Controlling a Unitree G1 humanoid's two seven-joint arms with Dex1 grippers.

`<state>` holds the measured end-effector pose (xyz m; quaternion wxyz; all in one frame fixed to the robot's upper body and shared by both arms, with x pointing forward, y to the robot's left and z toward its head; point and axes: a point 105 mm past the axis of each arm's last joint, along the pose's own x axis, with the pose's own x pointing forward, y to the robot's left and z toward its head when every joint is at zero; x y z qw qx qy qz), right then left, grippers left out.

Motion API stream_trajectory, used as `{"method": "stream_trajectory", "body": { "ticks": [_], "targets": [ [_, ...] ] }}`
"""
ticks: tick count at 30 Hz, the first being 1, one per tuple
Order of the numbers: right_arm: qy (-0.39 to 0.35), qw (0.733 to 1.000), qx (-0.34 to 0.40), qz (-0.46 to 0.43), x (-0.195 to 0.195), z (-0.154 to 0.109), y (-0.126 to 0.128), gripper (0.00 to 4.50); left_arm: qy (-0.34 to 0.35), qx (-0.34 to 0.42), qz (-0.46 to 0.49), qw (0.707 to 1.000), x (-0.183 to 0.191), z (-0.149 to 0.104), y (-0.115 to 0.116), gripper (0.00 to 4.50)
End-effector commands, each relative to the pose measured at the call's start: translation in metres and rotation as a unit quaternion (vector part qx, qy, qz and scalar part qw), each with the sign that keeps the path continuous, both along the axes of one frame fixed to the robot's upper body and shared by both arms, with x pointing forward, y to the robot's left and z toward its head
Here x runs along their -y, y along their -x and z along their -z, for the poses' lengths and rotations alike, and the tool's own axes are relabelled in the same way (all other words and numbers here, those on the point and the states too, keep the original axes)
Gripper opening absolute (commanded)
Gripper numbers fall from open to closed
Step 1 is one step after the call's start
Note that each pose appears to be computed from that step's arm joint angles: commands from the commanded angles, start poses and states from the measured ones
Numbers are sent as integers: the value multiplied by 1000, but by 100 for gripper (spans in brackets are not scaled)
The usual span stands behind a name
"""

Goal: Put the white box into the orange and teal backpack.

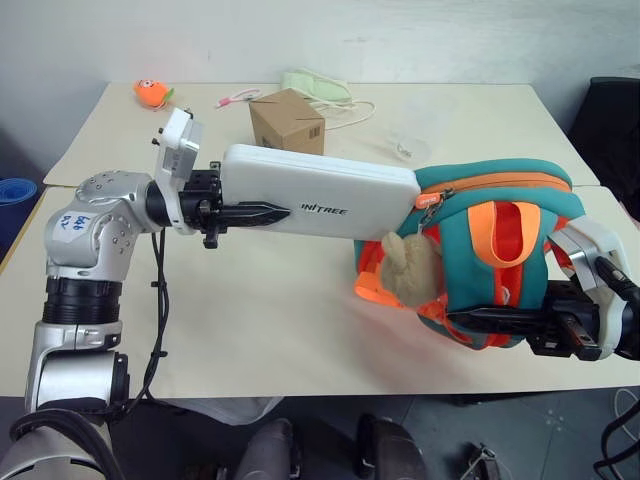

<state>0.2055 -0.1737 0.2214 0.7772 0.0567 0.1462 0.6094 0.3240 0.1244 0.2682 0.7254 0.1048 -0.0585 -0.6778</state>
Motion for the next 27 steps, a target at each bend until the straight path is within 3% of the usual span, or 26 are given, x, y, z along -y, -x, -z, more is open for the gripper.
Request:
{"method": "stream_trajectory", "body": {
  "ticks": [1,5,9,16,21,27],
  "targets": [
    [6,1000,24,-17,-1,-11,3,2,-1,68,7,998,16,-19,-7,128],
    [7,999,19,-46,-3,-17,14,2,59,62,1,996,13,-50,-15,128],
    [5,998,16,-66,-5,-20,22,2,82,52,5,995,7,-62,-14,128],
    [-6,997,16,-80,-11,-24,26,2,47,43,43,997,18,-43,-6,128],
    [-11,999,6,-41,1,-25,12,2,59,28,49,997,15,-49,-3,128],
    [-17,999,6,-40,4,-32,10,2,0,47,67,997,27,-21,2,128]
  ]
}}
